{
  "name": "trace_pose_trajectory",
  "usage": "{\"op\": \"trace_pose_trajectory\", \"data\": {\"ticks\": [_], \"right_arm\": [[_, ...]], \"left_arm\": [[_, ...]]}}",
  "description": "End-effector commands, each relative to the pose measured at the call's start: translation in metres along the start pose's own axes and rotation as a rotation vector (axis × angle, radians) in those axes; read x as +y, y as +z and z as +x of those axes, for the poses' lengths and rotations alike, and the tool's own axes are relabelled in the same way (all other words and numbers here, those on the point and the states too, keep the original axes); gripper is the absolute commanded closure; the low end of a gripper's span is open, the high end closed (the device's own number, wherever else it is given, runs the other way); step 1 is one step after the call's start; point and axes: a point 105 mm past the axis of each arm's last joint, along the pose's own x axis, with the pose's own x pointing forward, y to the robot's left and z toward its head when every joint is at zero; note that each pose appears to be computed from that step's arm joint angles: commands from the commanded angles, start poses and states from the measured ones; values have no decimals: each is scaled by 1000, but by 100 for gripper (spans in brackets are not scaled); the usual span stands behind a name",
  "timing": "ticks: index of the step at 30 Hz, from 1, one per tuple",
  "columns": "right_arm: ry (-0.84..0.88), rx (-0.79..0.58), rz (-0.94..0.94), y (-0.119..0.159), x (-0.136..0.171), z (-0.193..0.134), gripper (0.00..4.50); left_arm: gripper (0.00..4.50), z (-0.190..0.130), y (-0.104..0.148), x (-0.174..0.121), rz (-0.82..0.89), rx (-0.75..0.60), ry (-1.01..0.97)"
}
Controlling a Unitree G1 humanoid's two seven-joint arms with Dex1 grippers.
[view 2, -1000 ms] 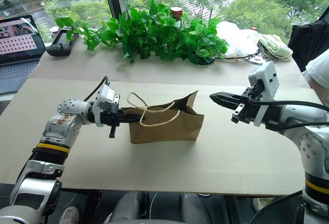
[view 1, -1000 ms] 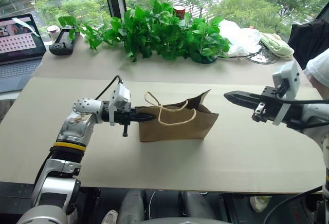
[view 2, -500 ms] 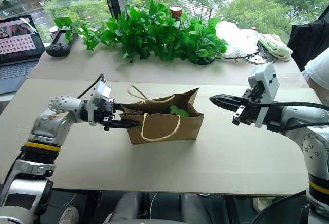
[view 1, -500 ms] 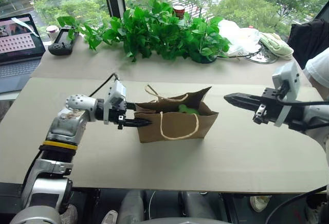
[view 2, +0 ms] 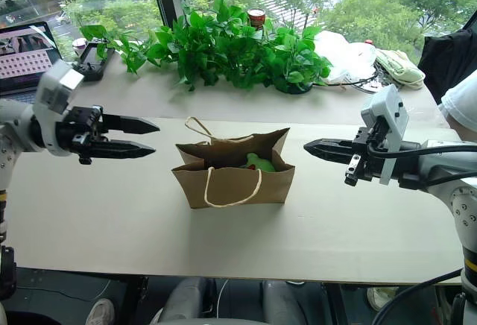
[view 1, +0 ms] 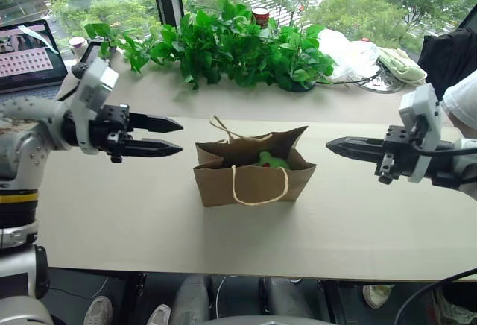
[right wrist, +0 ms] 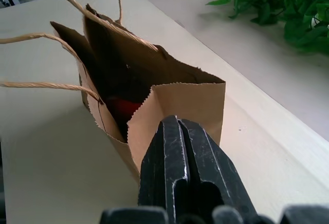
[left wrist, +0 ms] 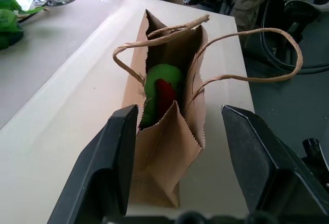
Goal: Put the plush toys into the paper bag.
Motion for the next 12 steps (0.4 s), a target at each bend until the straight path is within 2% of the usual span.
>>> {"op": "trace_pose_trajectory", "data": {"ticks": [1,12], "right_arm": [[11,-23,-50,12,-1,-1,450],[18,-19,-46,11,-3,2,450]], "left_arm": [[172,-5,15,2,66,-8,9],[172,-3,15,-1,70,-20,-6]]}}
